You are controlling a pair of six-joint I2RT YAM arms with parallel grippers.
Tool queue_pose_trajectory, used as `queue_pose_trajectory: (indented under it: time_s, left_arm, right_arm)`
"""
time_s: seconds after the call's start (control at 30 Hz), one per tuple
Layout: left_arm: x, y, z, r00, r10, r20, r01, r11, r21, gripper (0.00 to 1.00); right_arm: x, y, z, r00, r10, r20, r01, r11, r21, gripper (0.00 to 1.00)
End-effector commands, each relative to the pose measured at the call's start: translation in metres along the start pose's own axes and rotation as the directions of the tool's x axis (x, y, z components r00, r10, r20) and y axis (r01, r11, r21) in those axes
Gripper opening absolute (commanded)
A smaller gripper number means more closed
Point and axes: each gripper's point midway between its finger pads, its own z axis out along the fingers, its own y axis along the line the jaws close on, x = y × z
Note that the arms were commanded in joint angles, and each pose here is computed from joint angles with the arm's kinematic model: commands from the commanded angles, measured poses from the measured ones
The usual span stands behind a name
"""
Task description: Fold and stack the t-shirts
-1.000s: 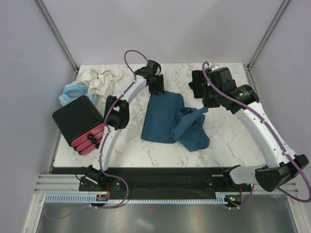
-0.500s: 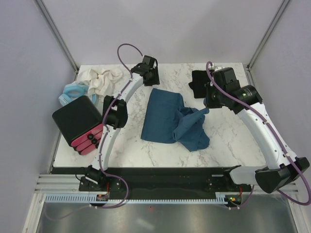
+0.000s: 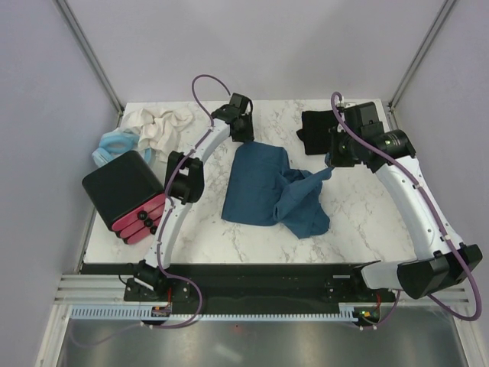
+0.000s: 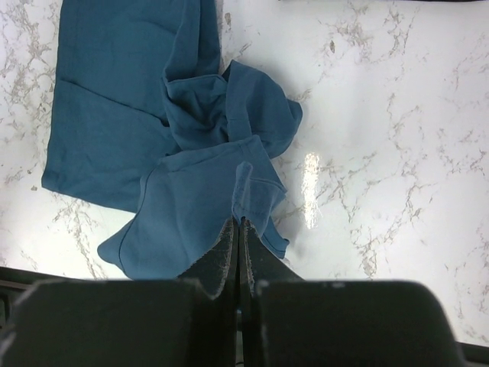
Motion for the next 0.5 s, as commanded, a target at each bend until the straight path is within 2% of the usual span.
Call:
queue_pose_trajectory:
  time_s: [0.0,0.07,0.23,0.3,0.37,0.47]
  left_arm:
    - [0.046,0.011,0.017,0.992,0.004,-0.128,-0.01,0.999,-0.049,0.4]
    - [0.041,0.01,0.009,0.992,0.0,-0.123,-0.006,0.999,-0.049,0.31]
    - [0.029,0.018,0.0,0.996,0.005,-0.088,-0.013,0.996,-0.091,0.42]
    - [0.027,0.021,-0.001,0.996,-0.004,-0.086,-0.005,0.995,-0.097,0.32]
    - [0.026,0.023,-0.002,0.996,-0.009,-0.083,0.001,0.995,-0.104,0.17]
    - [0.02,0.021,-0.006,0.998,-0.005,-0.068,-0.001,0.995,-0.1,0.16]
  right_arm:
    - [-0.014,-0.005,-0.005,0.999,0.009,0.049,-0.009,1.0,-0.014,0.0]
    - [-0.015,-0.002,-0.006,0.999,0.014,0.047,-0.012,0.999,-0.043,0.0]
    - [-0.021,-0.004,-0.008,0.998,0.027,0.063,-0.023,0.998,-0.062,0.0]
    - [-0.022,-0.003,-0.009,0.997,0.032,0.064,-0.027,0.997,-0.068,0.0]
    - [-0.022,-0.003,-0.008,0.997,0.034,0.065,-0.029,0.997,-0.074,0.0]
    - [-0.021,-0.004,-0.008,0.997,0.036,0.065,-0.032,0.997,-0.074,0.0]
